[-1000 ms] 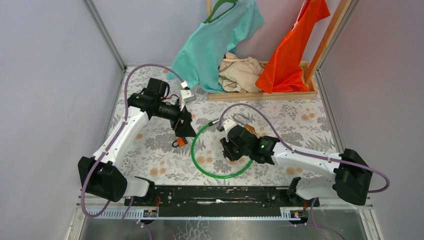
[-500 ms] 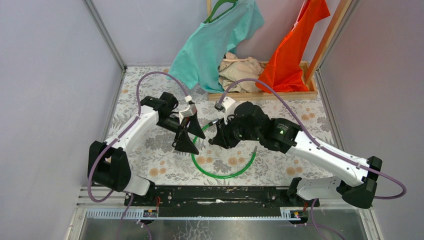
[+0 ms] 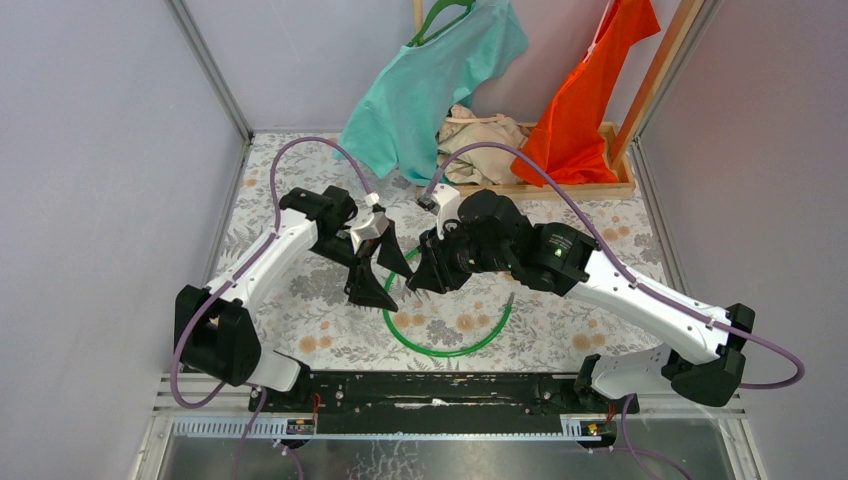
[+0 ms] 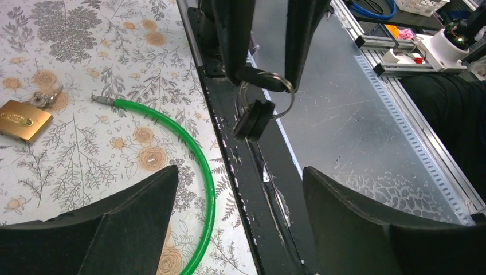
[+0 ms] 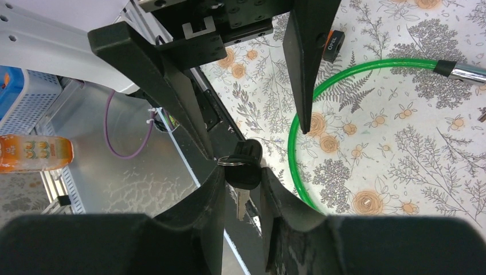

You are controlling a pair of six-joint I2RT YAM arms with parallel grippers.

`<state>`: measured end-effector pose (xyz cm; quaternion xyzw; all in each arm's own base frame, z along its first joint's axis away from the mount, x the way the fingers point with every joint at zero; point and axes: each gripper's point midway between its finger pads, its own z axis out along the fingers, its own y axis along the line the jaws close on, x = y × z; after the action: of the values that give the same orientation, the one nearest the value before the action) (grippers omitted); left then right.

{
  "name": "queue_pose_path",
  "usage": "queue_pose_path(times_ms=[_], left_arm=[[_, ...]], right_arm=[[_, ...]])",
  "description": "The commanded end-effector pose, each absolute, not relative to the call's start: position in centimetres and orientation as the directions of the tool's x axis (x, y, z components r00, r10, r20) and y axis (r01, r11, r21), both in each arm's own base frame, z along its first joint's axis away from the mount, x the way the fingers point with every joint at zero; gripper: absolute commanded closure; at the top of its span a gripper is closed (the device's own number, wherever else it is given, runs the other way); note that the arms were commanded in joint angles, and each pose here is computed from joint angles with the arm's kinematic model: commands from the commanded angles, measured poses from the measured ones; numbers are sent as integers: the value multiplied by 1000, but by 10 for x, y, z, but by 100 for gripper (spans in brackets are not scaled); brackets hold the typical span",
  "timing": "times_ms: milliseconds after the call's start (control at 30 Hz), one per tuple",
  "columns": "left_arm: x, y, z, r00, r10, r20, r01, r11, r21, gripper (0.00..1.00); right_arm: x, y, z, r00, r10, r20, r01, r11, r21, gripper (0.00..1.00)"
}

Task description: Unlock with the key

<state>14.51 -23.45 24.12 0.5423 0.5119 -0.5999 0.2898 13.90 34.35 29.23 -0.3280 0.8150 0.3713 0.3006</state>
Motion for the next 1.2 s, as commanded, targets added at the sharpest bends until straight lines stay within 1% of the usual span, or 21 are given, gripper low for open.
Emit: queue_pose_path(times_ms=[0,167,400,967,1033,1167], left_arm=[[136,-239,259,-198,152,-968,906,-348,-240,18],[135,-240,261,-195,149,-969,905,-354,-236,27],[134,-241,264,-185,145,-972,906,-357,-226,43],[133,-243,261,-191,146,-971,902,-365,-232,54],[133,-242,260,-189,148,-971,901,-366,-231,57],[134,-242,258,-189,156,-969,902,-364,-234,66]], right_arm=[[133,351,315,-601,-274,-751,-765,469,441,100],[135,351,314,-606,-267,-749,-757,483,440,100],[137,350,309,-612,-267,-744,-745,509,431,100],[142,356,313,-621,-230,-749,-719,549,427,100],[142,356,314,-620,-224,-752,-716,552,427,100],[142,358,315,-622,-222,-751,-715,552,428,100]])
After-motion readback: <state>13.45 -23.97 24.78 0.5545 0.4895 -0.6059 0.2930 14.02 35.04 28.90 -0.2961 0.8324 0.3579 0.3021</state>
